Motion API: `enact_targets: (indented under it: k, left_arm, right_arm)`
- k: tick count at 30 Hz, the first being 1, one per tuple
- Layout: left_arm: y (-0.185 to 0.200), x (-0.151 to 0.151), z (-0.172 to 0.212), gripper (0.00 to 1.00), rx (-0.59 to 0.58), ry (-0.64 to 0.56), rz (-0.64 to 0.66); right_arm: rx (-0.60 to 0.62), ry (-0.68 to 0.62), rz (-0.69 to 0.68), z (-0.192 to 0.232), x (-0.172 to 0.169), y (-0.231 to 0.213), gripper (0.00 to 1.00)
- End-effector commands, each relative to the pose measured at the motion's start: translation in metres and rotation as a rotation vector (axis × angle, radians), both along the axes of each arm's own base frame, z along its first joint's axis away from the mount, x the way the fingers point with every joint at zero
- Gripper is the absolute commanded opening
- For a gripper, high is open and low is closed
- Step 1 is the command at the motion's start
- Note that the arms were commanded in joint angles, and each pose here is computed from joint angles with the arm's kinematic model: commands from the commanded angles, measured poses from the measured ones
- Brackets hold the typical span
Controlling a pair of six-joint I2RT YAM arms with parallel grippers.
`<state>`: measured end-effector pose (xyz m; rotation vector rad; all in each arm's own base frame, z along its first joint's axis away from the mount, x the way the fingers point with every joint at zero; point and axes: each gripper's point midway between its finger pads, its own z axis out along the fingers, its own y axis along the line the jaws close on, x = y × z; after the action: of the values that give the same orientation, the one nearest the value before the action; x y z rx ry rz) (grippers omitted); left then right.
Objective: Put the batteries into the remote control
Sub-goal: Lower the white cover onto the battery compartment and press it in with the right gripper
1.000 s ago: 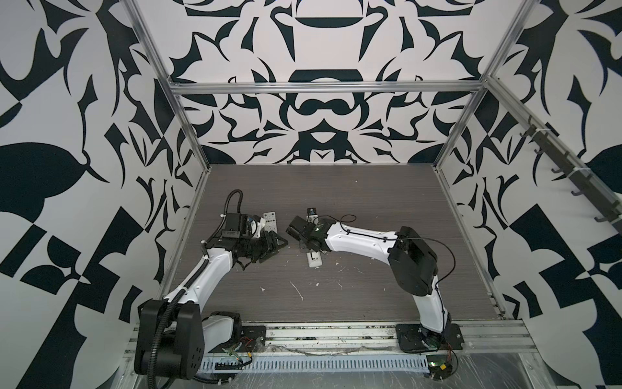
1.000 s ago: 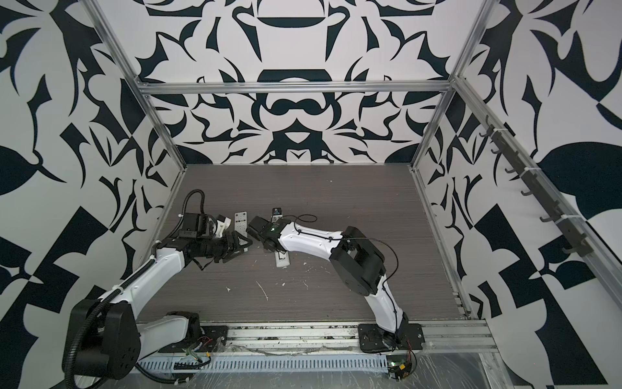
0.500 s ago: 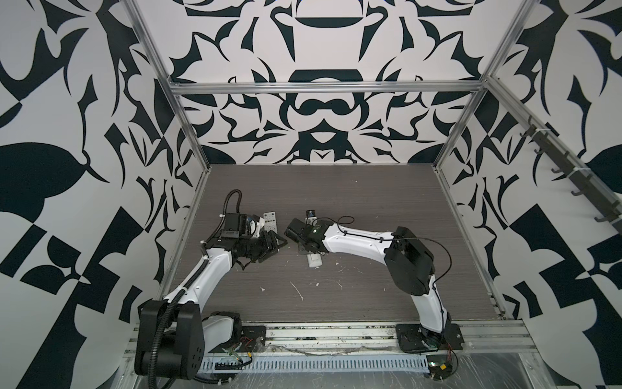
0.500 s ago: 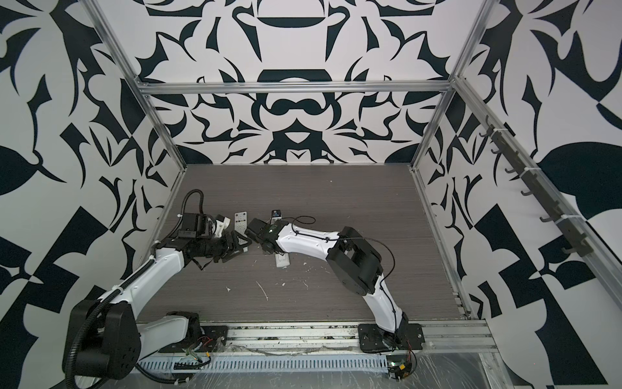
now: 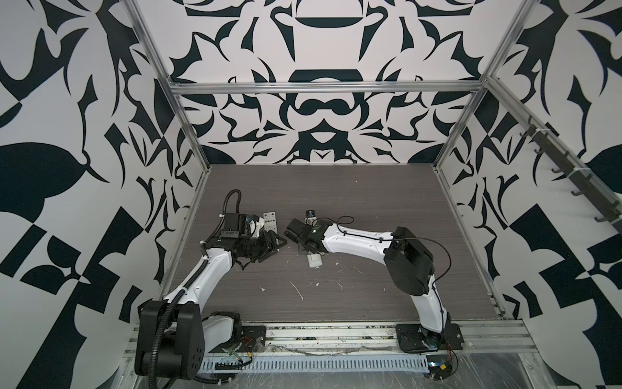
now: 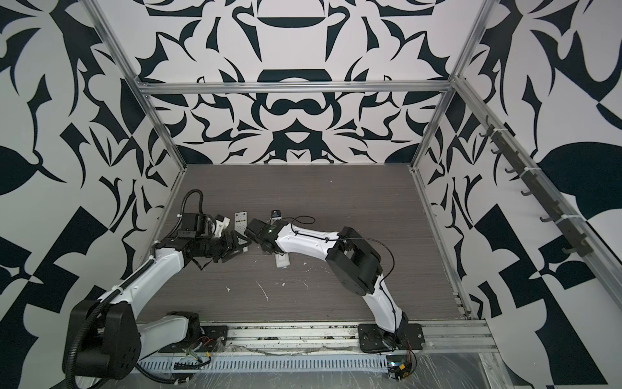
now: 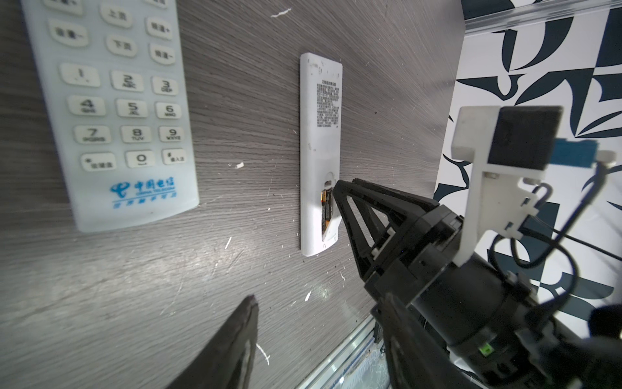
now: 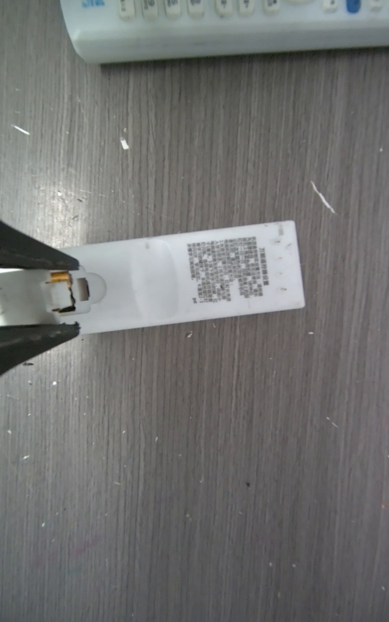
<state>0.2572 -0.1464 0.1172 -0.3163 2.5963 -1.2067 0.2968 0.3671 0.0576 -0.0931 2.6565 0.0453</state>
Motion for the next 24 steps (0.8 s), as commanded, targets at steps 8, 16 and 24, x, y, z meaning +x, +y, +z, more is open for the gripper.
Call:
enact_targets:
  k: [8, 16, 24]
  left_arm:
    - [0.0005, -0.0063, -0.0005, 0.62, -0.013, -0.003, -0.002]
    - [0.0001, -0.006, 0.0004, 0.64, -0.016, -0.008, -0.003]
    - [-0.0001, -0.0058, 0.0008, 0.64, -0.018, -0.01, -0.004]
  right_arm:
    - [-0.019, 0.0, -0.01, 0.0046, -0.0058, -0.0011, 0.23]
    - [-0.015, -0.003, -0.01, 0.0054, -0.0054, -0.0003, 0.35]
    - [-0.006, -0.019, -0.004, 0.0106, -0.0027, 0.002, 0.45]
